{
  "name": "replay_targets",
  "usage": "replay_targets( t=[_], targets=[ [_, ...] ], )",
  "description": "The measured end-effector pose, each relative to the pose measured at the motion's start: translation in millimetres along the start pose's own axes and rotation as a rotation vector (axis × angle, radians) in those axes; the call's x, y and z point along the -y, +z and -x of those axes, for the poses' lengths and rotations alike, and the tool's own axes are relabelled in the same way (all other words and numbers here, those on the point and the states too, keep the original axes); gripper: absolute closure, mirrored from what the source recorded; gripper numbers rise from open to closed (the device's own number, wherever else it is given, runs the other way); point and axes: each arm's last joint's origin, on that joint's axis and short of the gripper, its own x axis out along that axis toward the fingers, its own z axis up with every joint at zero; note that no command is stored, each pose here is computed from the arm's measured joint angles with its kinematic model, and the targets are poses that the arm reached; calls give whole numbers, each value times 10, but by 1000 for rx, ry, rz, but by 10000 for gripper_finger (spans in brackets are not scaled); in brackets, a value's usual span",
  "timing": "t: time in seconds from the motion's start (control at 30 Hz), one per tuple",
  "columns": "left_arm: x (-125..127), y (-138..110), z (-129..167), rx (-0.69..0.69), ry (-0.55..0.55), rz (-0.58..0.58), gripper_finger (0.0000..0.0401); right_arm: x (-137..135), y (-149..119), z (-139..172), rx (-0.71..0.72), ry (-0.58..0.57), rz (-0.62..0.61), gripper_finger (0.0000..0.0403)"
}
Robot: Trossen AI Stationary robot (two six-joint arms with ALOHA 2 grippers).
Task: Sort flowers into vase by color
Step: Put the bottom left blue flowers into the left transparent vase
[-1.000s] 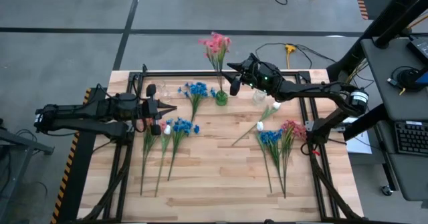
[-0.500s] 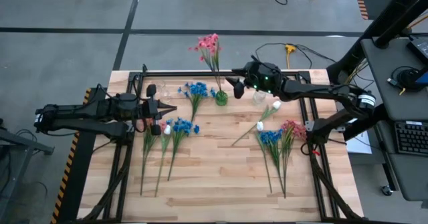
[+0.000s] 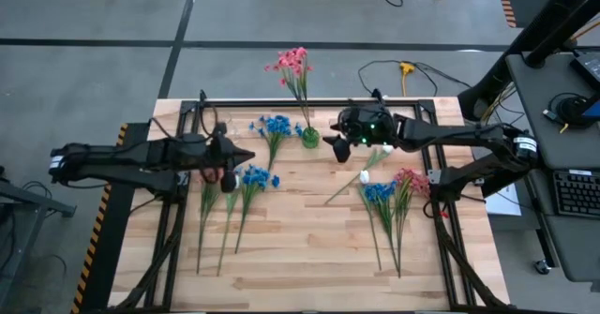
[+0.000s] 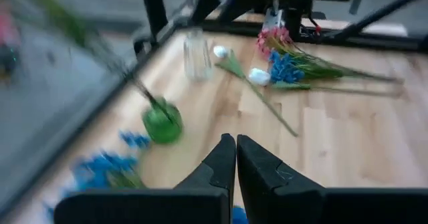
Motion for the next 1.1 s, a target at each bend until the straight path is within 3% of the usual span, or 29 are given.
replay_targets(
  t=[0.23, 0.63, 0.9, 1.1],
  targets=[
    [32, -118, -12, -295, 79, 348, 401, -39, -67, 11, -59, 0, 13, 163],
    [547, -356, 38, -601, 101, 719, 401, -28, -99, 35, -97, -9, 62, 156],
    [829, -588, -138, -738, 224, 770, 398, -29, -101, 33, -99, -7, 101, 151],
    [951, -647, -329, -783, 288, 730, 350, -35, -108, 33, -110, 19, 119, 149]
  ],
)
